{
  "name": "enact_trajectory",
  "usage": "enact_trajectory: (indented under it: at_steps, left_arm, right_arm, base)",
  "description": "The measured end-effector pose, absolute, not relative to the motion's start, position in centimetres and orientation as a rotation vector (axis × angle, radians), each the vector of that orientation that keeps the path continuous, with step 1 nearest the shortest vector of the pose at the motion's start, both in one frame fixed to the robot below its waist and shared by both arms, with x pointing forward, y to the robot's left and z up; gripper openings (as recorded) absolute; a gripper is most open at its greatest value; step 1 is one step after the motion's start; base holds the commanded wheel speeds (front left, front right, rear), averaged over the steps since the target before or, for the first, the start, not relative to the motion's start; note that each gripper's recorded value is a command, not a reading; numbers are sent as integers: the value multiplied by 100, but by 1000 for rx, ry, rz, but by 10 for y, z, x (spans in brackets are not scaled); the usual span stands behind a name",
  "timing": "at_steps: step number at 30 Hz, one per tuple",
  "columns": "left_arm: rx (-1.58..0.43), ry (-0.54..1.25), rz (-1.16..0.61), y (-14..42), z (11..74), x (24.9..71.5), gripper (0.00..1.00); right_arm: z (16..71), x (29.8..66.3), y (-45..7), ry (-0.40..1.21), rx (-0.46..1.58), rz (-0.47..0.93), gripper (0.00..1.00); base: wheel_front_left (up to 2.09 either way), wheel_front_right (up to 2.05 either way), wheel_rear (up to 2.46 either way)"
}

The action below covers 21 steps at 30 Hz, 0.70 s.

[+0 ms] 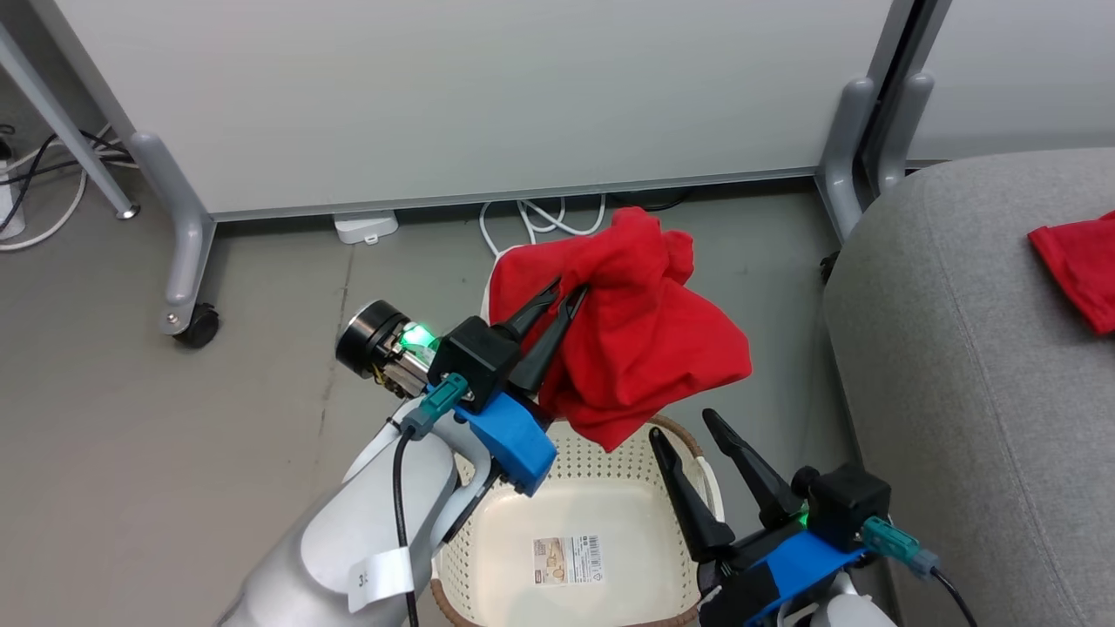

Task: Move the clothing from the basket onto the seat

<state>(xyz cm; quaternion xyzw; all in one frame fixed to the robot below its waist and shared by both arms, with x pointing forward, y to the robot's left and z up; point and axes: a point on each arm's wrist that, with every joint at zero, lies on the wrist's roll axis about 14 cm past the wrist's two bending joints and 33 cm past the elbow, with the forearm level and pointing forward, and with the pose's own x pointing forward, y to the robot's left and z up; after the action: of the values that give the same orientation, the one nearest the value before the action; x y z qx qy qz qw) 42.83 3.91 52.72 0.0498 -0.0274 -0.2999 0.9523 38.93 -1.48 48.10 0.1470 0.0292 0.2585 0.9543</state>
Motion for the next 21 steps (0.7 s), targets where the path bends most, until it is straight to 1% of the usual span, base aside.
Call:
enact_trajectory:
  at_steps: [4,11,21]
  left_arm:
    - [102,-56,-608,40,527,430,0]
    - [94,-51,-601,41,525,432,0]
    - [92,-55,-604,40,527,431,0]
  right_arm:
    - [480,394,3,80,337,569,100]
    - [492,402,27,69,390,639,100]
    - [508,401,43,56,476,682,100]
  base:
    - [0,0,0]
    - [0,0,0]
    - [0,0,0]
